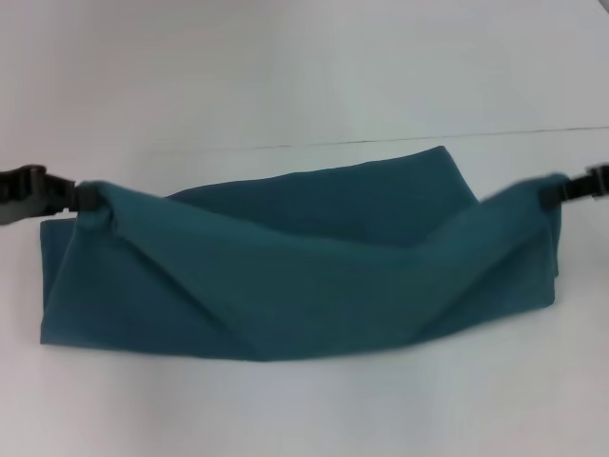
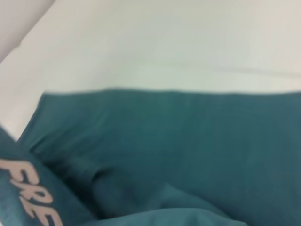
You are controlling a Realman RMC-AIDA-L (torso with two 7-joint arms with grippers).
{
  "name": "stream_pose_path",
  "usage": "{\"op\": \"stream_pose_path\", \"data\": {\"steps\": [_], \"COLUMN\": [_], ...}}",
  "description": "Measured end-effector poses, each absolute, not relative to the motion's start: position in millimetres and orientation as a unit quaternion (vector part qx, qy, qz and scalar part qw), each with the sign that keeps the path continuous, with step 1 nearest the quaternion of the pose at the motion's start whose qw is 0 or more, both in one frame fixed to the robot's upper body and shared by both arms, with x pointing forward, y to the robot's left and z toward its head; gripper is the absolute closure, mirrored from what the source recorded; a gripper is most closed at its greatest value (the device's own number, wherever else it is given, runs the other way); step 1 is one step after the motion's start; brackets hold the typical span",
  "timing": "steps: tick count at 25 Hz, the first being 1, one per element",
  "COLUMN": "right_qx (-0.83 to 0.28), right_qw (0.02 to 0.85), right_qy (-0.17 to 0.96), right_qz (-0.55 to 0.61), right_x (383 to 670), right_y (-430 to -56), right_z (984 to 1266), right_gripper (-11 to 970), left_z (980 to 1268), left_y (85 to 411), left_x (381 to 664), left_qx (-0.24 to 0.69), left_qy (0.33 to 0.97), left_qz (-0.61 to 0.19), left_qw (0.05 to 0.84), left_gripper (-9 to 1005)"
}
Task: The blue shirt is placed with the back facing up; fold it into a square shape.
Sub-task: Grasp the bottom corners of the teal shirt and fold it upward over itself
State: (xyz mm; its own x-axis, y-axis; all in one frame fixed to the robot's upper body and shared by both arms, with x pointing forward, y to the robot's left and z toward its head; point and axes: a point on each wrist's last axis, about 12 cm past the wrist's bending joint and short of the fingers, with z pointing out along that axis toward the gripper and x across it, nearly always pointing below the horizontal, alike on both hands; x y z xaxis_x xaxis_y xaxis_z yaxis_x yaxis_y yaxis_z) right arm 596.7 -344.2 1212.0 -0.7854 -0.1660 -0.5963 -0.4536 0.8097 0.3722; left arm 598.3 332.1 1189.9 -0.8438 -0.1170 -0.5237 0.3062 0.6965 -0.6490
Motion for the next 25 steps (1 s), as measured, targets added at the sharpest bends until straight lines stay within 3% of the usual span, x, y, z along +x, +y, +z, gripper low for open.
{"op": "stream_pose_path", "data": {"steps": [11,25], "right_qx": [-0.134,-0.053], "right_qw": [0.305,0.357], "right_qy": [0.911,0.910], "right_qz": [0.243,0.203], "right_x": [645.7,671.7], "right_y": [-305.3,-298.3], "right_z": [1180.4,1158.6], "right_gripper": [850,843], "left_z": [1162.0,1139.9], "left_y": [299.0,308.6], "left_x": [632.5,642.2], "left_qx": [0.060,0.017], "left_qy": [0.900,0.912], "left_qz": [-0.286,-0.219], "left_qw": [0.323,0.347], "left_gripper": [949,950]}}
